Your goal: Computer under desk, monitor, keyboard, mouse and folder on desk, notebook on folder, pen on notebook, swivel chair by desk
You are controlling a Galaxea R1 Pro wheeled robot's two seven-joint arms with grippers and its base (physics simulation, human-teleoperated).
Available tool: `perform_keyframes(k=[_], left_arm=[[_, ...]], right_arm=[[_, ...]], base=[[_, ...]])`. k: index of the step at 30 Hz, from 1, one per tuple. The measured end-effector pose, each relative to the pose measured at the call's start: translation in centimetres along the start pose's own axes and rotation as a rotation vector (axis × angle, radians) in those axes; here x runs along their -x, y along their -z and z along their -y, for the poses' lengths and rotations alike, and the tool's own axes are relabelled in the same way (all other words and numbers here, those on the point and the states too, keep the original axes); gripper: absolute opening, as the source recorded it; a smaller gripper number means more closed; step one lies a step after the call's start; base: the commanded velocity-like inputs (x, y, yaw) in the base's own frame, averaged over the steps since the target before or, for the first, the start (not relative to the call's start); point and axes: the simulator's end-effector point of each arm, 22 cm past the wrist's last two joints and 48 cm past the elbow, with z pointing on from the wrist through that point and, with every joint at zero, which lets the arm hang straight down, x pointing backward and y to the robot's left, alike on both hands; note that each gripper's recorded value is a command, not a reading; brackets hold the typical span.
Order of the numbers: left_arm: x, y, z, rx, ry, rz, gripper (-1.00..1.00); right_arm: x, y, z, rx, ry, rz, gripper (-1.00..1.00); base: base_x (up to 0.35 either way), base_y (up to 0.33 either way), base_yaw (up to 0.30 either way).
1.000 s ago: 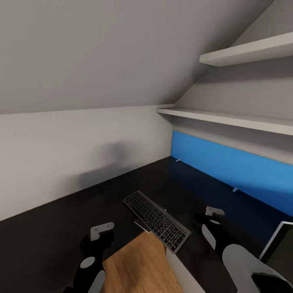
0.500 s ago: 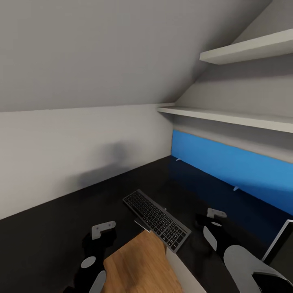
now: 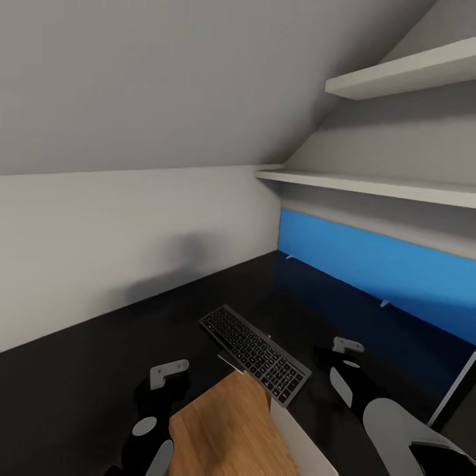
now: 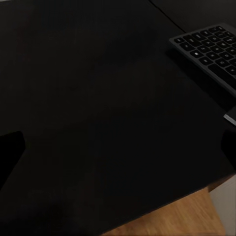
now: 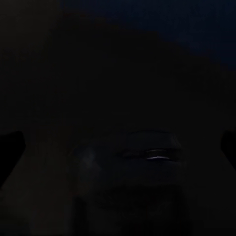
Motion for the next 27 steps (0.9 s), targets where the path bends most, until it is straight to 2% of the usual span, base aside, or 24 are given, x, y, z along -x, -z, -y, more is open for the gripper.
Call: perform_keyframes(k=[12, 18, 27], left_arm=[[-0.8, -0.4, -0.1, 0.000, -0.005, -0.001, 1.00], [-0.8, -0.4, 0.0, -0.004, -0.007, 0.000, 1.00], [-0.8, -0.4, 0.1, -0.005, -0.009, 0.000, 1.00]], right_arm=[[-0.7, -0.5, 0.2, -0.003, 0.000, -0.006, 1.00], [-1.1, -0.4, 0.3, -0.004, 0.003, -0.023, 1.00], [-1.3, -0.5, 0.5, -0.013, 0.004, -0.029, 1.00]], base=[[0.001, 0.000, 0.000], [0.154, 0.000, 0.000], [0.020, 0.000, 0.000]])
